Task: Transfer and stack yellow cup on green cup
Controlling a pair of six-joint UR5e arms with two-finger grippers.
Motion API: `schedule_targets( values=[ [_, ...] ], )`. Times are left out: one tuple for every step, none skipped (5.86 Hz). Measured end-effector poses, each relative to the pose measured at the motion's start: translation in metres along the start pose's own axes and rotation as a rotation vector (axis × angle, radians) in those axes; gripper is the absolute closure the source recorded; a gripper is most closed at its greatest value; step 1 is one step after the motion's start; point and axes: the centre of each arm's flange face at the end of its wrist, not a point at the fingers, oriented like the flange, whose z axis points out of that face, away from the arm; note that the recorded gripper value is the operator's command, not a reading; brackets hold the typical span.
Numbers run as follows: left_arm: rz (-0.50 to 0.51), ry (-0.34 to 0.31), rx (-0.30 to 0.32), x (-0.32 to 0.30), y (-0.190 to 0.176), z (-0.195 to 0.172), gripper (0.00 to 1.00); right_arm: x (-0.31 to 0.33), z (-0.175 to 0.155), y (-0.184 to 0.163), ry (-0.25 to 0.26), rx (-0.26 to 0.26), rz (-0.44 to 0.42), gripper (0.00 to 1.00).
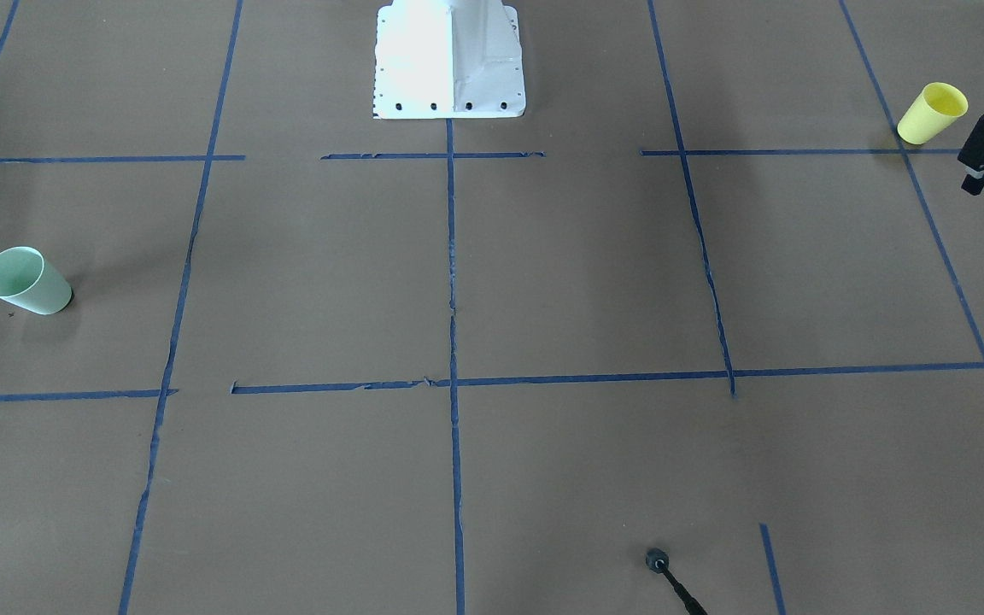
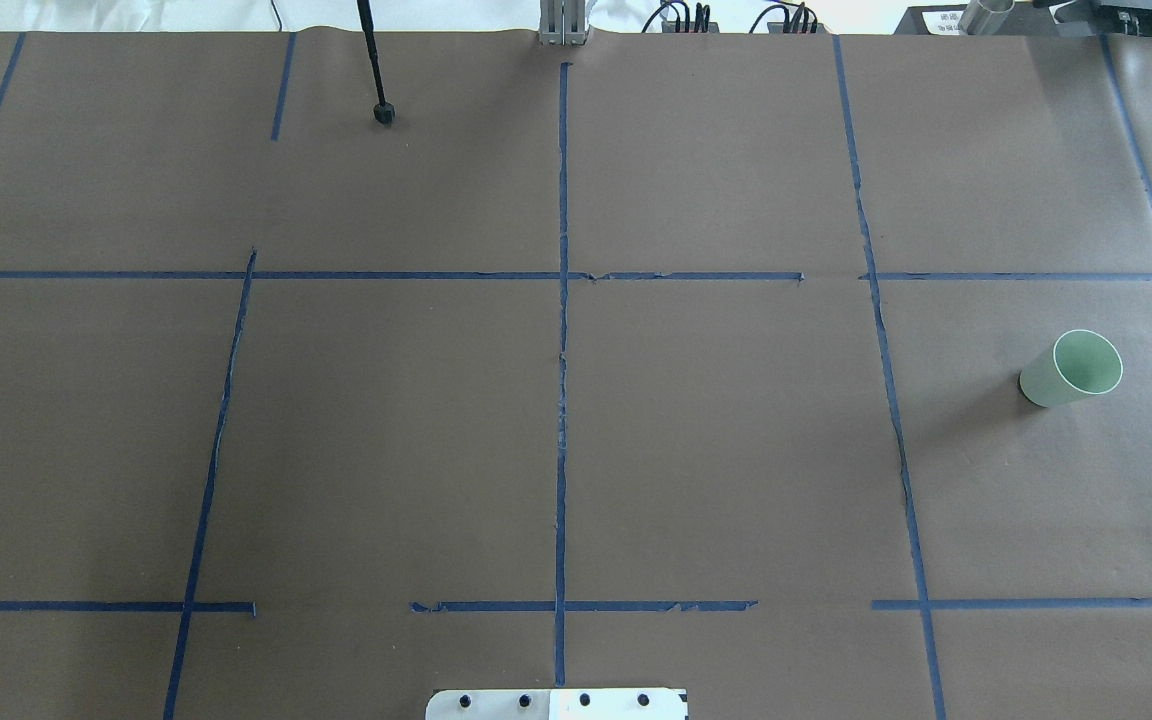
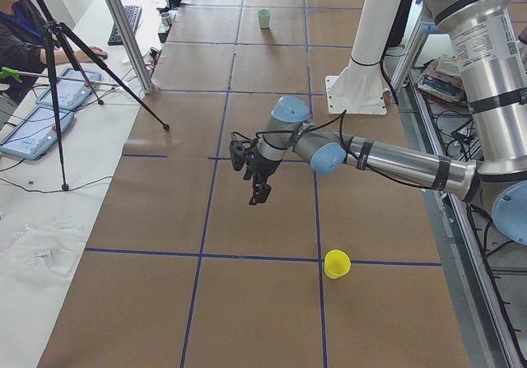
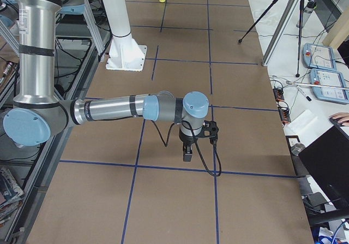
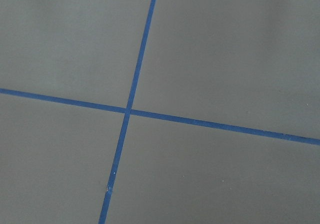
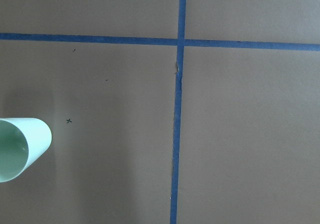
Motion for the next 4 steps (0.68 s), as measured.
schedule_targets(
  values=[
    [-0.069,-0.06,0.048,0.01,0.023,0.011,0.0,0.0,0.0,0.0,0.0,-0.001,0.001,0.0],
    [-0.145,-0.125,0.108,0.007,0.045,0.023,0.0,0.001,0.001,0.0,0.0,-0.001,0.001,0.0],
    [-0.23,-0.187,0.177,-0.008,0.064,0.032,0.0,0.001,0.001,0.0,0.0,0.0,0.0,0.0],
    [-0.325,-0.239,0.238,-0.029,0.074,0.035,0.0,0.0,0.0,-0.001,0.0,0.0,-0.001,0.0]
  ],
)
